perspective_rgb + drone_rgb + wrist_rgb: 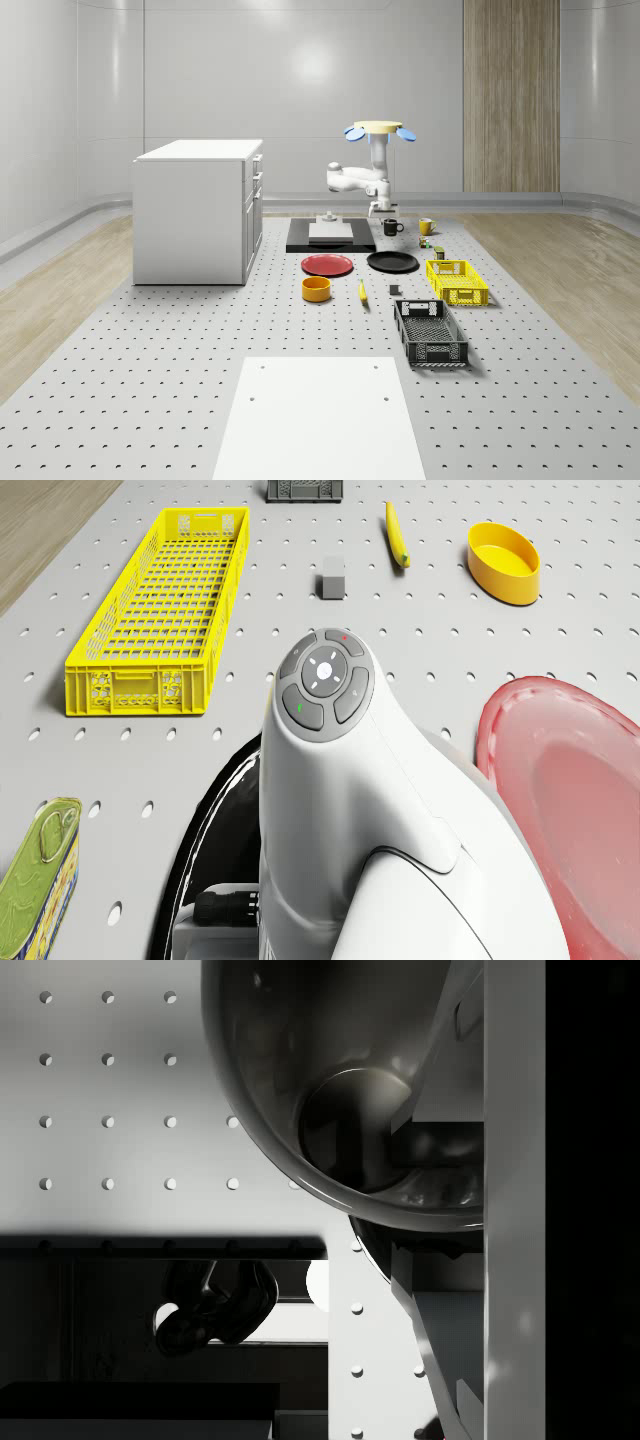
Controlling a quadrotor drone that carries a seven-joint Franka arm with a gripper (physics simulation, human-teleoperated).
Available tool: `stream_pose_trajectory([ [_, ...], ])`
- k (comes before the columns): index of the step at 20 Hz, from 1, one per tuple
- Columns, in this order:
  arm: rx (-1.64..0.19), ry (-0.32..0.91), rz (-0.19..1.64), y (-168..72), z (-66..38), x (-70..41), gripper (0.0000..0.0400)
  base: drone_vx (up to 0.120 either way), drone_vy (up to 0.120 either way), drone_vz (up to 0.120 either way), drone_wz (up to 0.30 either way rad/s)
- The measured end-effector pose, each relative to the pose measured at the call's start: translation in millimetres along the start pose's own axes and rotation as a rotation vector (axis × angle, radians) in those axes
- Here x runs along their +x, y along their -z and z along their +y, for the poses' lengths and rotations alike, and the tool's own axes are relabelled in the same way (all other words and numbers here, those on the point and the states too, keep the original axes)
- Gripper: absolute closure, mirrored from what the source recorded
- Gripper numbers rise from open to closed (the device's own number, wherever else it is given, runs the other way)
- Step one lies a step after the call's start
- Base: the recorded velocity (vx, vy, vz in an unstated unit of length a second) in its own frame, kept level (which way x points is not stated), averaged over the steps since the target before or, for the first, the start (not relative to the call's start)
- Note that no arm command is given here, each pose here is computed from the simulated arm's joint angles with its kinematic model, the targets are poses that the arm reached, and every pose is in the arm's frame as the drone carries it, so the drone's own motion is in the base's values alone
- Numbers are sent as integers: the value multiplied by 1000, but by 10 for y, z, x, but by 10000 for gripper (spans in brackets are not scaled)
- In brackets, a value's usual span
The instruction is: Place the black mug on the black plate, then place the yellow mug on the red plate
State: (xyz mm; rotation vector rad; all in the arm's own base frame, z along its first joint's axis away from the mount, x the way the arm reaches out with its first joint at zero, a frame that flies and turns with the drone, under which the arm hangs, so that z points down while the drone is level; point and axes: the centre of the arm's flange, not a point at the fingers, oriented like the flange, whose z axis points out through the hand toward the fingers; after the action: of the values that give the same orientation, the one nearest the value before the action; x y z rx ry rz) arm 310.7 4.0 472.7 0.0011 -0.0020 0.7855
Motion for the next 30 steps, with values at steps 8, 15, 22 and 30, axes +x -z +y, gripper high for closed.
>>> stream_pose_trajectory([
  [8, 0, 0, 0, 0, 0, 0, 300, 120, -35, 0, 0],
  [15, 0, 0, 0, 0, 0, 0, 300, 120, 0, -17, 0],
  [22, 0, 0, 0, 0, 0, 0, 300, 120, 0, -80, 0],
  [30, 0, 0, 0, -138, 0, 0, 300, 30, 0, 0, 0],
])
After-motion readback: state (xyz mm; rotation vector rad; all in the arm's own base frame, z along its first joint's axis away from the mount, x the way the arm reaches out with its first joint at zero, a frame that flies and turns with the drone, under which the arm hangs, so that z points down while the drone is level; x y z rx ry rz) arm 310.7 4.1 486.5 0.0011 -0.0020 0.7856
